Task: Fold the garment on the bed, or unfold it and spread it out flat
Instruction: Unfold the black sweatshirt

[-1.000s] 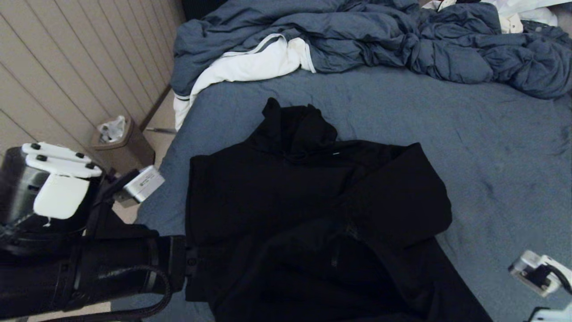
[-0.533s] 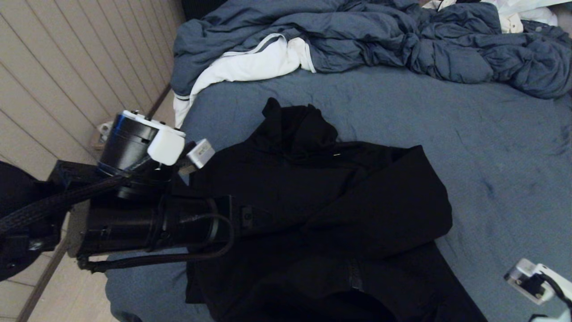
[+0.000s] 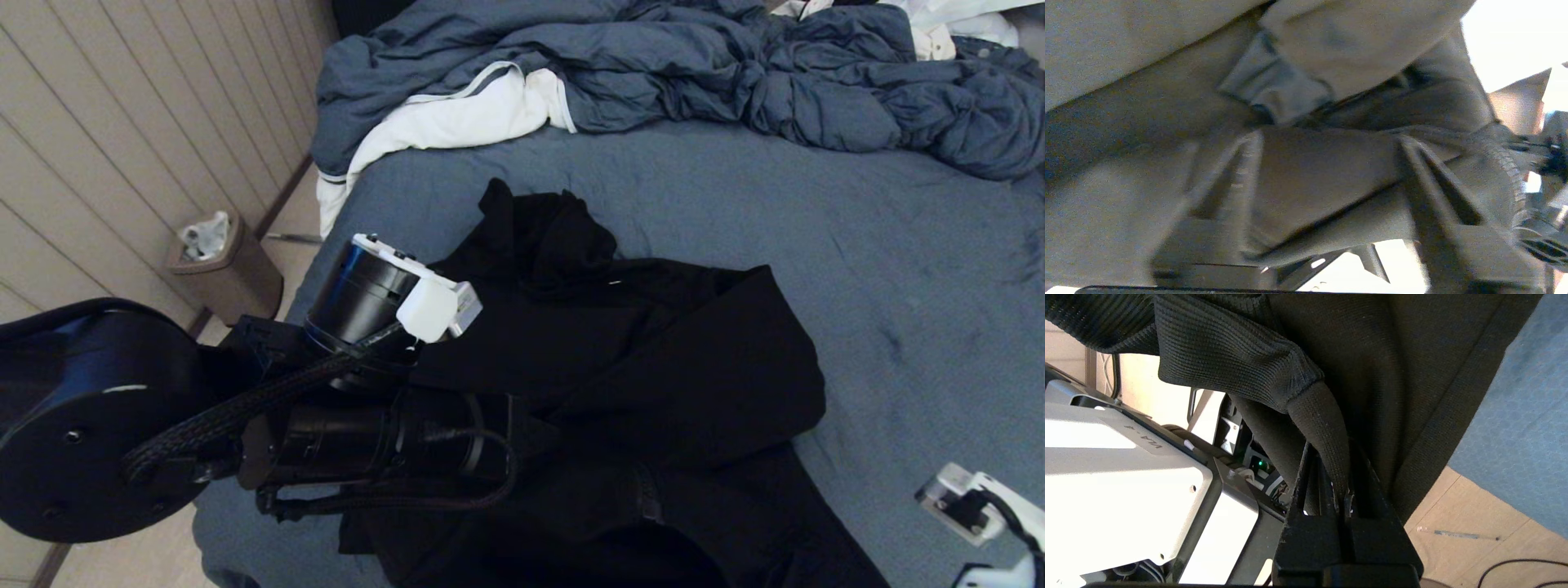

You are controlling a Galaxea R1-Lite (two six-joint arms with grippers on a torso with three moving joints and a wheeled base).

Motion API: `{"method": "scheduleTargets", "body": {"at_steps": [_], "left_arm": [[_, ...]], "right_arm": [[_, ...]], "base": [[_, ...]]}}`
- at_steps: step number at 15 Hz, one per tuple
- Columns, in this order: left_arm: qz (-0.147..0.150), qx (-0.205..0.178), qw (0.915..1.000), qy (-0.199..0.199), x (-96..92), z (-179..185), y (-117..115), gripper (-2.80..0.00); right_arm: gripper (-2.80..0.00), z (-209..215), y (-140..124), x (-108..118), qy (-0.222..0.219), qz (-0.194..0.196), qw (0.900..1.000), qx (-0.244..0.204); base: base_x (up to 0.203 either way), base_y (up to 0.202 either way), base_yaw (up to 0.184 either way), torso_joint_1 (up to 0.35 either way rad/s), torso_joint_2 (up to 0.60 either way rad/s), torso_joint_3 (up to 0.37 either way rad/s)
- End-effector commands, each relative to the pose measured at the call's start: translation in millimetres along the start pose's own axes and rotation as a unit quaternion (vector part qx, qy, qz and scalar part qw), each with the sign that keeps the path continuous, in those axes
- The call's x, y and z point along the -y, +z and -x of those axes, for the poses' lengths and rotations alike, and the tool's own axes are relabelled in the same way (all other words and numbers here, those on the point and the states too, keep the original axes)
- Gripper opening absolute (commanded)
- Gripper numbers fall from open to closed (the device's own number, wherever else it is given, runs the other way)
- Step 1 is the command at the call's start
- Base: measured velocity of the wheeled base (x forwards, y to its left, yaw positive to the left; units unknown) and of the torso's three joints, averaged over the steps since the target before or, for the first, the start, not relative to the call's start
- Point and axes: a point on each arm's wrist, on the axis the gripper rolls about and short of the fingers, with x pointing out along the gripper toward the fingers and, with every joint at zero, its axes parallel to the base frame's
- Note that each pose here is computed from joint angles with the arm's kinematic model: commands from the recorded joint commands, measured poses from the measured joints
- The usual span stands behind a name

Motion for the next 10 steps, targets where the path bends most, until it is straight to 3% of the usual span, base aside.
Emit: {"method": "scheduleTargets", "body": {"at_steps": [1,5,10], "left_arm": [[-0.007,-0.004,0.9999,-0.013,10.4,-2.9,-1.4,-2.8],[-0.032,-0.035,0.9983,-0.035,32.1,-17.0,-17.6,-2.8],[-0.042,-0.069,0.9963,-0.029,36.5,-40.8,-33.1,-2.8]], "right_arm": [[-2.8,-0.7,0.4,0.3,0.002,-0.001,1.0,-0.002],[-2.8,0.2,1.4,-0.2,0.002,0.002,1.0,0.001],[-2.8,0.4,4.5,-0.1,-0.002,0.003,1.0,0.001]], "base": [[0.0,0.0,0.0,0.0,0.0,0.0],[0.0,0.0,0.0,0.0,0.0,0.0],[0.0,0.0,0.0,0.0,0.0,0.0]]}}
